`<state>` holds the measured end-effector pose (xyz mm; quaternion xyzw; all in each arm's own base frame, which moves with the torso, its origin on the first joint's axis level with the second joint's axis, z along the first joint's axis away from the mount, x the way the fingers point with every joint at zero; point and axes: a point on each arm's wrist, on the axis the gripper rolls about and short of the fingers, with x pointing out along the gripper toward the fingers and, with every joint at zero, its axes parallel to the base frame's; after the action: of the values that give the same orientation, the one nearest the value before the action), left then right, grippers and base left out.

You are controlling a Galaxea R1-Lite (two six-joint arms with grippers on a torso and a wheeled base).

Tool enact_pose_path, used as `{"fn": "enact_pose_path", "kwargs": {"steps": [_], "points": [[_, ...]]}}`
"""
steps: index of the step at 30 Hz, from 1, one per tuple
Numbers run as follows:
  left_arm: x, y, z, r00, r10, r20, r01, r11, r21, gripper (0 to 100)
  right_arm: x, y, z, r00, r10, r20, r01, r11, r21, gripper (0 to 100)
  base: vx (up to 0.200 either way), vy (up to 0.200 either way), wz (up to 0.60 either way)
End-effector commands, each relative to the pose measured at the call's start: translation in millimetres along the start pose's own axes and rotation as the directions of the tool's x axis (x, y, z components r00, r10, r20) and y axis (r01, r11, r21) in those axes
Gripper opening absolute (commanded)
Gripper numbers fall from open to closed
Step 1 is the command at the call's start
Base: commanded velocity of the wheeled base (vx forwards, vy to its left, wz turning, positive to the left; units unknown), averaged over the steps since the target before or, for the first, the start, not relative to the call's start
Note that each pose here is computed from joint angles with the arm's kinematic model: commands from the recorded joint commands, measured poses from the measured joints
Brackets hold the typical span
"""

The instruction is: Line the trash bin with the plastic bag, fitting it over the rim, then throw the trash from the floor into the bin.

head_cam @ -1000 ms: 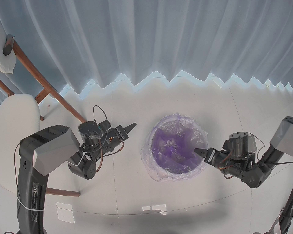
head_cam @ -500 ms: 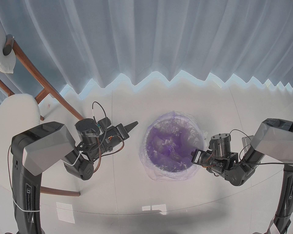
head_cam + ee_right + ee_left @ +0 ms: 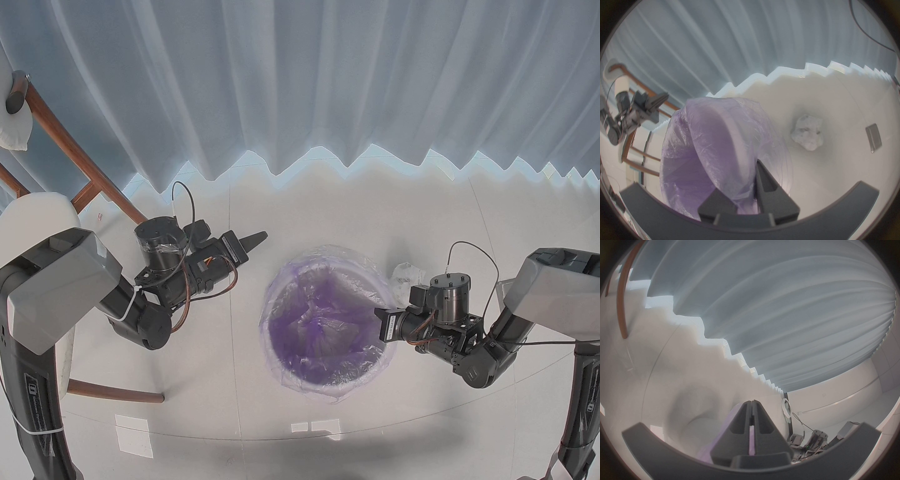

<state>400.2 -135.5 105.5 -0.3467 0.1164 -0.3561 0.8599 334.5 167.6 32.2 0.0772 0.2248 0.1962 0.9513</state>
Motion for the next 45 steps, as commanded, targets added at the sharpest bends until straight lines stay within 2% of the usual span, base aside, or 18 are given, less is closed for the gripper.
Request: {"fn": "enact_pose_path", "kwargs": {"steps": [1, 6, 10, 11, 17, 23, 28, 30, 32, 33, 34, 38, 42, 45], "points": [[-3, -7, 6, 1.0, -0.009, 0.012, 0.009, 1.0, 0.009, 0, 10, 11, -14, 0.998, 0.058, -0.012, -0.058, 0.998, -0.037, 0, 0.0, 0.0, 0.0], [-3, -6, 5, 1.0, -0.006, 0.009, 0.006, 1.0, 0.007, 0, 18, 16, -22, 0.991, 0.134, 0.001, -0.133, 0.989, -0.071, 0, 0.0, 0.0, 0.0], [-3, -5, 5, 1.0, -0.005, 0.008, 0.005, 1.0, 0.006, 0, 24, 15, -26, 0.989, 0.148, -0.01, -0.148, 0.984, -0.101, 0, 0.0, 0.0, 0.0], [-3, -5, 5, 1.0, -0.005, 0.008, 0.005, 1.0, 0.006, 0, 26, 15, -26, 0.989, 0.15, -0.004, -0.149, 0.984, -0.101, 100, 0.0, 0.0, 0.0], [-1, -4, 1, 1.0, -0.002, -0.001, 0.002, 1.0, 0.001, 0, 24, 20, -15, 0.983, 0.176, 0.041, -0.173, 0.982, -0.082, 100, 0.0, 0.0, 0.0], [-1, 0, 1, 1.0, 0.009, -0.003, -0.009, 1.0, -0.001, 0, -7, 21, 7, 0.961, 0.241, 0.136, -0.235, 0.97, -0.056, 100, 0.0, 0.0, 0.0], [-5, 9, 1, 0.998, 0.058, -0.031, -0.057, 0.998, 0.028, 0, -38, 4, 12, 0.97, 0.194, 0.148, -0.191, 0.981, -0.031, 100, 0.0, 0.0, 0.0], [-7, 19, -2, 0.993, 0.103, -0.063, -0.098, 0.992, 0.079, 0, -48, -6, 11, 0.977, 0.161, 0.141, -0.165, 0.986, 0.017, 100, 0.0, 0.0, 0.0], [-10, 34, -8, 0.983, 0.155, -0.098, -0.141, 0.98, 0.143, 0, -59, -15, 14, 0.977, 0.139, 0.162, -0.156, 0.982, 0.102, 100, 0.0, 0.0, 0.0], [-10, 35, -8, 0.982, 0.158, -0.099, -0.143, 0.979, 0.148, 0, -59, -16, 14, 0.977, 0.136, 0.164, -0.155, 0.982, 0.108, 100, 0.0, 0.0, 0.0], [-11, 42, -12, 0.977, 0.178, -0.114, -0.154, 0.969, 0.192, 0, -66, -20, 15, 0.972, 0.128, 0.194, -0.165, 0.968, 0.187, 100, 0.0, 0.0, 0.0], [-13, 57, -16, 0.971, 0.203, -0.125, -0.177, 0.966, 0.19, 0, -81, -30, 4, 0.966, 0.102, 0.239, -0.168, 0.947, 0.274, 100, 0.0, 0.0, 0.0], [-16, 74, -15, 0.969, 0.203, -0.137, -0.178, 0.968, 0.177, 0, -111, -44, -12, 0.986, 0.012, 0.167, -0.068, 0.939, 0.336, 100, 0.0, 0.0, 0.0], [-22, 83, -14, 0.971, 0.174, -0.163, -0.147, 0.975, 0.167, 0, -144, -51, -15, 0.987, -0.039, 0.159, -0.036, 0.897, 0.44, 100, 0.0, 0.0, 0.0]]}}
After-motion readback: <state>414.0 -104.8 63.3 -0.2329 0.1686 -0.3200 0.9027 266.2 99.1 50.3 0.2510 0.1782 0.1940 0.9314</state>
